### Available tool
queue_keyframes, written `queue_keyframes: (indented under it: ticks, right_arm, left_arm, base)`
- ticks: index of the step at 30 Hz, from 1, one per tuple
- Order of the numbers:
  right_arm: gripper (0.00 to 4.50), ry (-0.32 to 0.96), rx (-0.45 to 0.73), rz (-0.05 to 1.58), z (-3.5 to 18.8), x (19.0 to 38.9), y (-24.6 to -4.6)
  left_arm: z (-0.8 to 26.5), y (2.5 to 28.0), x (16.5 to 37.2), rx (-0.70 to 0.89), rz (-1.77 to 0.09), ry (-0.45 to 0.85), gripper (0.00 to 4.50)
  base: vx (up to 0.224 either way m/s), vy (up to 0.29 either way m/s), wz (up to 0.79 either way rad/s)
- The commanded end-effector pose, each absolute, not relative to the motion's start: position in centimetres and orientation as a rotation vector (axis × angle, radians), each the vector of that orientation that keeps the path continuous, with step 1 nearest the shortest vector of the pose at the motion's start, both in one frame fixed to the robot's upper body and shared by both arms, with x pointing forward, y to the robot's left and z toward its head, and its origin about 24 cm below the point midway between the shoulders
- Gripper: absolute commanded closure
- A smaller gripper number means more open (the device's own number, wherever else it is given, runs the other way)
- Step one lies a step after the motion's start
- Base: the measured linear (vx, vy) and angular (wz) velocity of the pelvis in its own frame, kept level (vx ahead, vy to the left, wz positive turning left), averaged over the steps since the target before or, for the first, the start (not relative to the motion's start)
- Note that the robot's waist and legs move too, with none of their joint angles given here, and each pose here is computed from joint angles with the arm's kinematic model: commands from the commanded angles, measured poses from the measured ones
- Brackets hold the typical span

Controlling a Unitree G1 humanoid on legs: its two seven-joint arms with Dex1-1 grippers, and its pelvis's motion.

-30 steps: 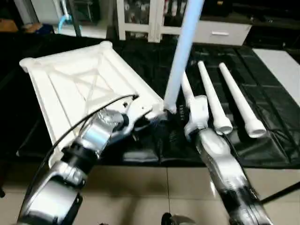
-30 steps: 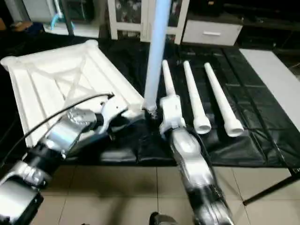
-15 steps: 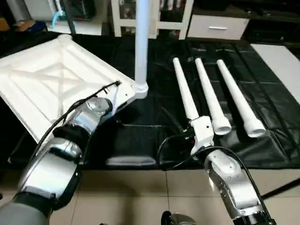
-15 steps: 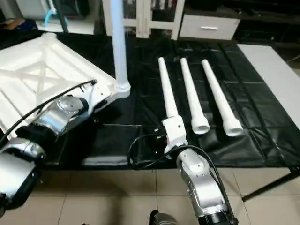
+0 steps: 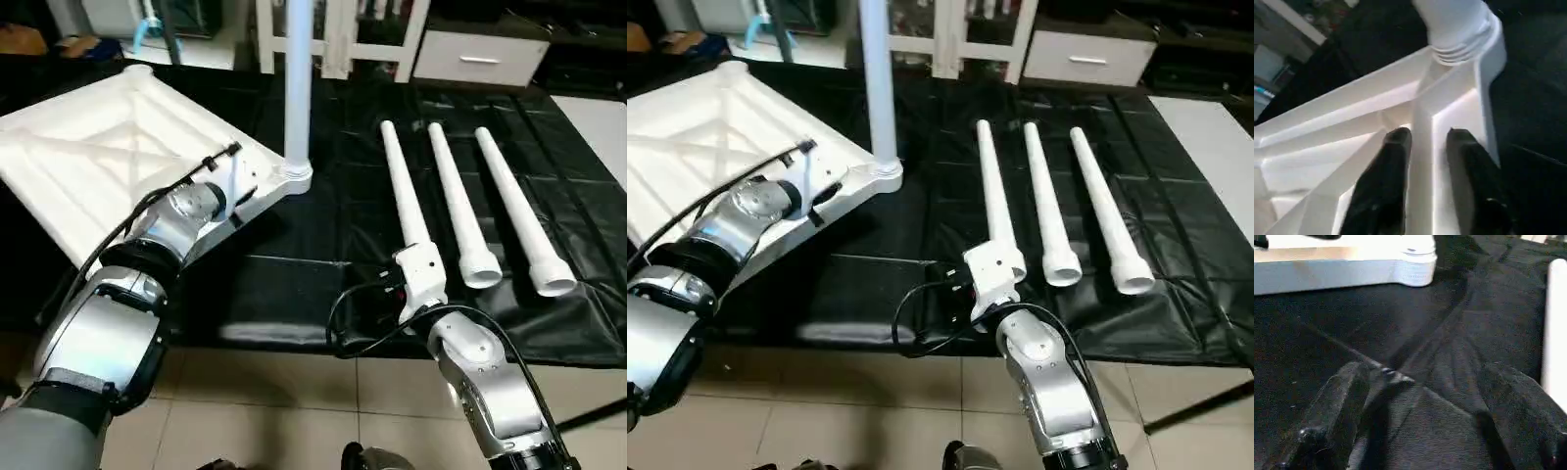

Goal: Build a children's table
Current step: Rotate table base

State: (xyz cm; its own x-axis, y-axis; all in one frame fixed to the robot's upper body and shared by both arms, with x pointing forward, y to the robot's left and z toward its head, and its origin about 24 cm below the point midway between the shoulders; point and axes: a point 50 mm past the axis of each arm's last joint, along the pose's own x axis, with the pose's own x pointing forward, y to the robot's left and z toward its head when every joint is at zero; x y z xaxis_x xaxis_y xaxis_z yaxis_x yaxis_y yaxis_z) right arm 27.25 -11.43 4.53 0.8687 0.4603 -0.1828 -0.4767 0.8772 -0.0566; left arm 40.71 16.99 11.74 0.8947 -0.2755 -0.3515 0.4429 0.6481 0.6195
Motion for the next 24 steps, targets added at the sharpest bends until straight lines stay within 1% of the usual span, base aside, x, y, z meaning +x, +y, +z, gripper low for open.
queue_keyframes:
  ticks: [1,2,3,4,6,7,9,10,11,12,13,14,15,17,18,19,24]
  right_arm:
    - [0.64,0.171,-0.109,0.486,4.6,27.0,-11.5]
    - [0.64,0.169,-0.107,0.484,4.7,27.0,-11.5]
    - [0.64,0.163,-0.100,0.478,4.8,27.1,-11.6]
    - [0.64,0.163,-0.100,0.478,4.8,27.1,-11.6]
    - [0.64,0.154,-0.090,0.482,5.1,27.0,-11.6]
    - [0.64,0.147,-0.078,0.507,5.3,26.8,-11.6]
    - [0.64,0.146,-0.075,0.517,5.4,26.8,-11.6]
    - [0.64,0.135,-0.069,0.566,5.7,26.4,-11.4]
    - [0.64,0.134,-0.063,0.592,5.8,26.2,-11.3]
    - [0.64,0.134,-0.063,0.592,5.8,26.2,-11.3]
    - [0.64,0.126,-0.060,0.664,6.1,25.7,-11.1]
    - [0.64,0.126,-0.059,0.694,6.2,25.5,-11.0]
    - [0.64,0.123,-0.051,0.731,6.4,25.3,-10.9]
    - [0.64,0.121,-0.048,0.770,6.5,25.1,-10.8]
    - [0.64,0.121,-0.047,0.781,6.6,25.0,-10.9]
    - [0.64,0.122,-0.049,0.801,6.6,24.9,-10.8]
    - [0.64,0.128,-0.065,0.829,6.6,24.8,-10.8]
  left_arm:
    - [12.8,16.8,41.0,0.700,-0.417,0.198,2.90]
    - [12.9,16.7,41.0,0.676,-0.435,0.195,2.90]
    - [13.4,16.3,40.9,0.596,-0.510,0.186,2.90]
    - [13.4,16.3,40.8,0.594,-0.512,0.185,2.90]
    - [13.9,16.0,40.4,0.511,-0.629,0.188,2.90]
    - [14.5,16.5,39.2,0.486,-0.779,0.214,2.90]
    - [14.7,16.7,38.6,0.490,-0.833,0.226,2.90]
    - [15.2,17.8,37.4,0.520,-0.898,0.240,2.90]
    - [15.4,18.6,36.6,0.538,-0.933,0.262,2.90]
    - [15.4,18.6,36.6,0.538,-0.933,0.262,2.90]
    - [15.2,20.9,34.5,0.633,-0.998,0.363,2.90]
    - [15.0,21.8,33.7,0.668,-1.021,0.418,2.90]
    - [14.5,23.1,32.7,0.708,-1.035,0.506,2.90]
    - [14.0,24.8,31.6,0.760,-1.032,0.619,2.90]
    - [13.9,25.3,31.2,0.768,-1.021,0.655,2.90]
    - [13.9,26.4,30.8,0.796,-0.985,0.714,2.90]
    - [14.2,28.2,29.1,0.829,-0.937,0.840,2.90]
  base:
    - [0.000,0.000,0.00]
    - [0.000,0.000,0.00]
    - [0.000,0.000,0.00]
    - [0.000,0.000,0.00]
    - [0.000,0.000,0.00]
    - [0.000,0.000,0.00]
    - [0.000,0.000,0.00]
    - [0.000,0.000,0.00]
    - [0.000,0.000,0.00]
    - [0.000,0.000,0.00]
    - [0.000,0.000,0.00]
    - [0.000,0.000,0.00]
    - [0.000,0.000,0.00]
    - [0.000,0.000,0.00]
    - [0.000,0.000,0.00]
    - [0.000,0.000,0.00]
    - [0.000,0.000,0.00]
